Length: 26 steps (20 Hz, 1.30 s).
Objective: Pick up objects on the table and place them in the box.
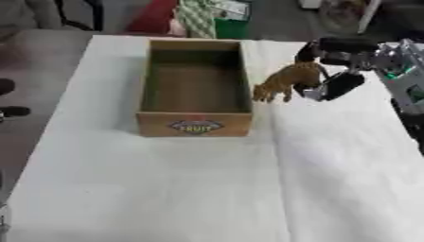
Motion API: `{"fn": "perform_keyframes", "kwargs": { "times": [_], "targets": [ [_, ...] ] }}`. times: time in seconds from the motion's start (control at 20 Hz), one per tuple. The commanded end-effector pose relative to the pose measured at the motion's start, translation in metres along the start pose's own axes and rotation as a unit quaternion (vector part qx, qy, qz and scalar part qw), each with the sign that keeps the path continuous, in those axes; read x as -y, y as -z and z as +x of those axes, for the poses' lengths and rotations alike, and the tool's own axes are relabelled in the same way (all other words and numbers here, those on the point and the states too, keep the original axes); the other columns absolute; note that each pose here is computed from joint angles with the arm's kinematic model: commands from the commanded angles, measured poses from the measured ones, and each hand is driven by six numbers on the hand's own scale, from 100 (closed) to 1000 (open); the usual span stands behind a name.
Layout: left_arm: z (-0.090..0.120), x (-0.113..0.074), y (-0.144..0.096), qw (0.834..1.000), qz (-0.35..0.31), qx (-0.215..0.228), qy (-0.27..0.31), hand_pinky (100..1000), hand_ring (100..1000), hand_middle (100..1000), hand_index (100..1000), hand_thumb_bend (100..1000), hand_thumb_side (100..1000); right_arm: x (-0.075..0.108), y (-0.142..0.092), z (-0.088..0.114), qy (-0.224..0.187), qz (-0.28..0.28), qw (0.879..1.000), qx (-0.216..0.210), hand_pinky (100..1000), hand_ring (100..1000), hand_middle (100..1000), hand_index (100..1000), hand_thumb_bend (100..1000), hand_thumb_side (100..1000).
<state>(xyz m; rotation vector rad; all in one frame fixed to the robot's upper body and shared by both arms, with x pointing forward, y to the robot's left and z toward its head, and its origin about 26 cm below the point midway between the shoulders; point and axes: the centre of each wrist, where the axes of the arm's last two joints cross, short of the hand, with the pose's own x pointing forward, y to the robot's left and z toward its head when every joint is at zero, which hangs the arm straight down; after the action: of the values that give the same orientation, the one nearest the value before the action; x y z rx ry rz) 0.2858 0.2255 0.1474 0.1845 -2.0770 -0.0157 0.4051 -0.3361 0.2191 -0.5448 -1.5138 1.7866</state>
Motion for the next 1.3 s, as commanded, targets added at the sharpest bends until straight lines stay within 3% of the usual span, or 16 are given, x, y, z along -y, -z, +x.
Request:
{"fn": "perform_keyframes", "kwargs": {
  "times": [0.05, 0.4, 0.65, 1.0, 1.3],
  "targets": [
    [0.007, -0.002, 0.003, 1.000, -0.004, 0.014, 0.002, 569, 774, 616, 631, 100, 756, 0.023, -0.002, -0.001, -0.028, 0.002, 0.999, 0.025, 662, 553, 503, 575, 100, 316],
    [0.007, -0.001, 0.003, 1.000, -0.007, 0.013, -0.001, 569, 774, 616, 631, 100, 756, 0.047, 0.018, 0.003, -0.007, -0.040, 0.998, 0.050, 641, 545, 490, 568, 100, 271],
    [0.007, 0.001, 0.003, 1.000, -0.010, 0.012, -0.006, 569, 775, 616, 630, 100, 756, 0.051, 0.037, 0.003, 0.028, -0.083, 0.995, 0.054, 621, 537, 478, 560, 100, 232],
    [0.008, 0.004, 0.004, 1.000, -0.016, 0.013, -0.014, 569, 775, 616, 630, 100, 756, 0.039, 0.068, 0.002, 0.074, -0.119, 0.989, 0.040, 600, 529, 469, 558, 100, 197],
    [0.010, 0.008, 0.005, 0.999, -0.024, 0.014, -0.023, 570, 776, 616, 630, 100, 756, 0.014, 0.097, 0.004, 0.109, -0.123, 0.986, 0.019, 591, 532, 466, 563, 100, 190]
  ]
}}
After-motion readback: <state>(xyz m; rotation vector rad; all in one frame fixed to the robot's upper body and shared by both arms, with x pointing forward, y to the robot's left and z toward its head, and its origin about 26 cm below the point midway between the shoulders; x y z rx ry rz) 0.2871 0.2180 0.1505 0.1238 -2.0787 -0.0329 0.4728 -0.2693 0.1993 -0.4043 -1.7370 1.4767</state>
